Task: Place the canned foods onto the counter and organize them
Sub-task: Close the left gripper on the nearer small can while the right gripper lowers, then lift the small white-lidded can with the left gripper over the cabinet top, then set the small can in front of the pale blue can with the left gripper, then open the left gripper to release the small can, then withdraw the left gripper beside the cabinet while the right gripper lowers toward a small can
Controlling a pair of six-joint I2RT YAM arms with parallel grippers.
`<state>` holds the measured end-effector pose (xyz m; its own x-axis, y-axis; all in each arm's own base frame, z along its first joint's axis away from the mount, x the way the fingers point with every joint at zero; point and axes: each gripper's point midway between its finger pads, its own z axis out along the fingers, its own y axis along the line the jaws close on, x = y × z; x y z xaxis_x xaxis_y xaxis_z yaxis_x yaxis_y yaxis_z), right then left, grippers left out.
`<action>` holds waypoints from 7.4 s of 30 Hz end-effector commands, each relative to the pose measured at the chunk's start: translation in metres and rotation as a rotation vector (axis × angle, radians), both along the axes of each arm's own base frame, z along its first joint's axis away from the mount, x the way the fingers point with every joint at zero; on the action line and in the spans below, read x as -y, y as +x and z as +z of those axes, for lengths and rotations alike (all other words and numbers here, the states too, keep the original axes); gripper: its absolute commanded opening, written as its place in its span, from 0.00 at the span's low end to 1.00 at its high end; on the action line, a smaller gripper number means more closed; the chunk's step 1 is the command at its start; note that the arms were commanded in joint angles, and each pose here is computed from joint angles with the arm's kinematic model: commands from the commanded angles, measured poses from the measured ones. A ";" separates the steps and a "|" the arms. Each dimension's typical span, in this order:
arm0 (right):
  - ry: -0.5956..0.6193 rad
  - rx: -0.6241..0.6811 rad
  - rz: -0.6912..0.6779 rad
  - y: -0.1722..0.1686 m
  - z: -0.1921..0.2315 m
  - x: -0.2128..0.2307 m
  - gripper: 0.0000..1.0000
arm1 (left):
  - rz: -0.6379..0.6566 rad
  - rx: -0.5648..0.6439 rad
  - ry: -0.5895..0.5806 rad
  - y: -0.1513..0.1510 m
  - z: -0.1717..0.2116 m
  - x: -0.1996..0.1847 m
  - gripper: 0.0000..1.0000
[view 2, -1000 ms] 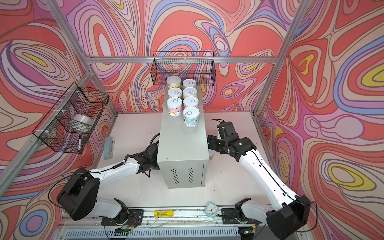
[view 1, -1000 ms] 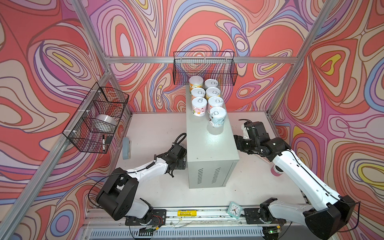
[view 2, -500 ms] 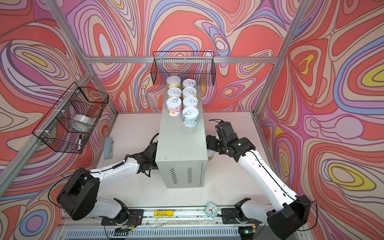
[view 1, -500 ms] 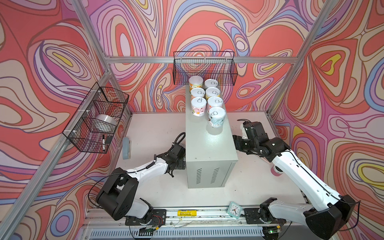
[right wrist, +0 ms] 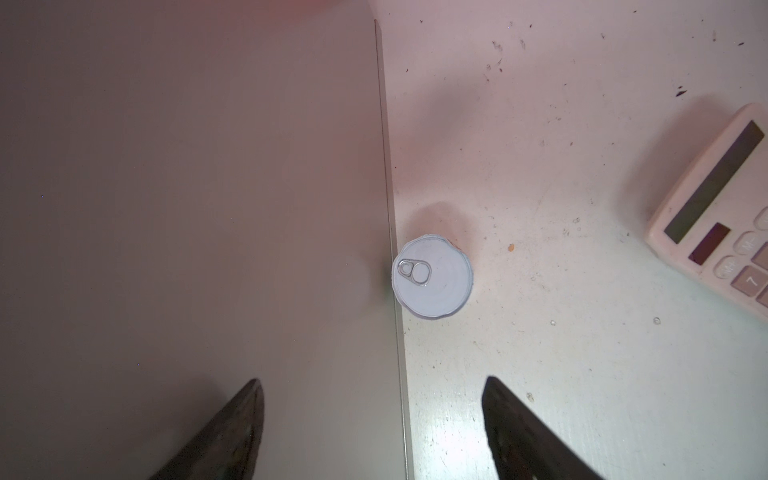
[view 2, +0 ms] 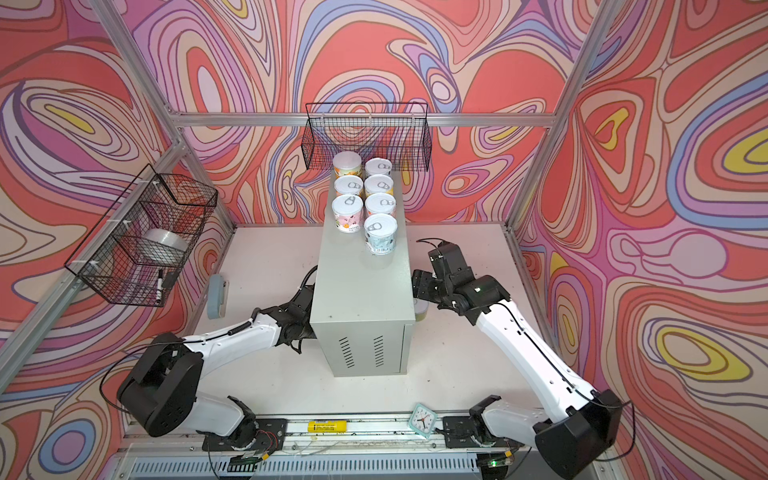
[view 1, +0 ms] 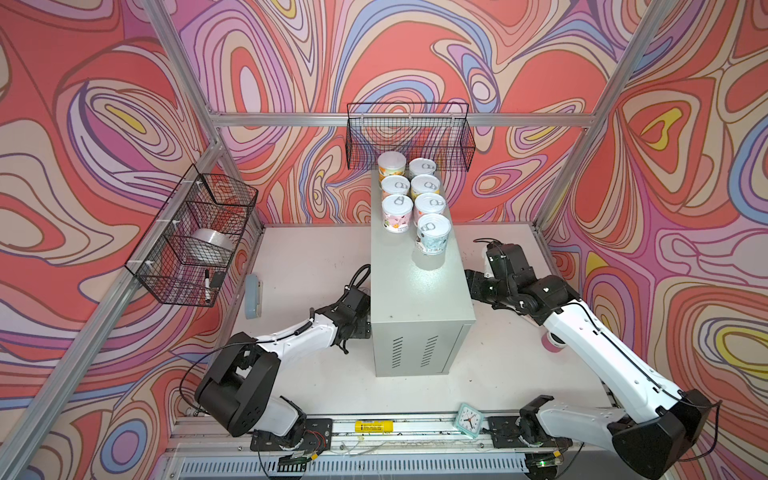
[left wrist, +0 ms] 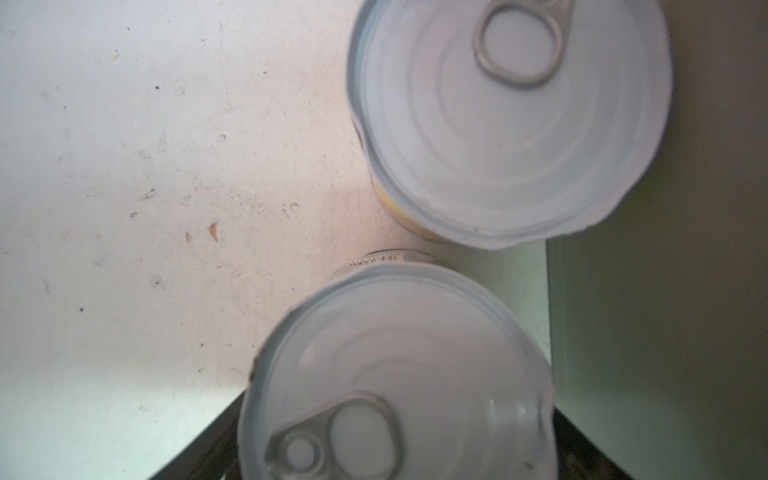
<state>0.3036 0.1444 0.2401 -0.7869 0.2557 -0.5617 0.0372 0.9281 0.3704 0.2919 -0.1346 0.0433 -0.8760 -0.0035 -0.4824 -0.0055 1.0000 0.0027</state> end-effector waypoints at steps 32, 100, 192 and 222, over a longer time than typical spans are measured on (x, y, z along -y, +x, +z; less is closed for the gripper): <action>0.014 0.055 -0.003 0.002 0.011 -0.003 0.85 | 0.064 0.069 0.030 -0.016 0.051 -0.026 0.14; -0.077 0.413 -0.074 -0.017 0.170 0.046 0.96 | -0.376 0.299 -0.073 0.032 0.361 0.116 0.99; 0.031 0.412 -0.004 -0.005 0.145 0.018 0.94 | -0.406 0.695 -0.371 0.016 0.358 0.104 0.66; -0.014 0.013 -0.055 0.012 -0.038 0.031 0.98 | 0.091 0.515 -0.201 -0.007 0.234 -0.055 0.97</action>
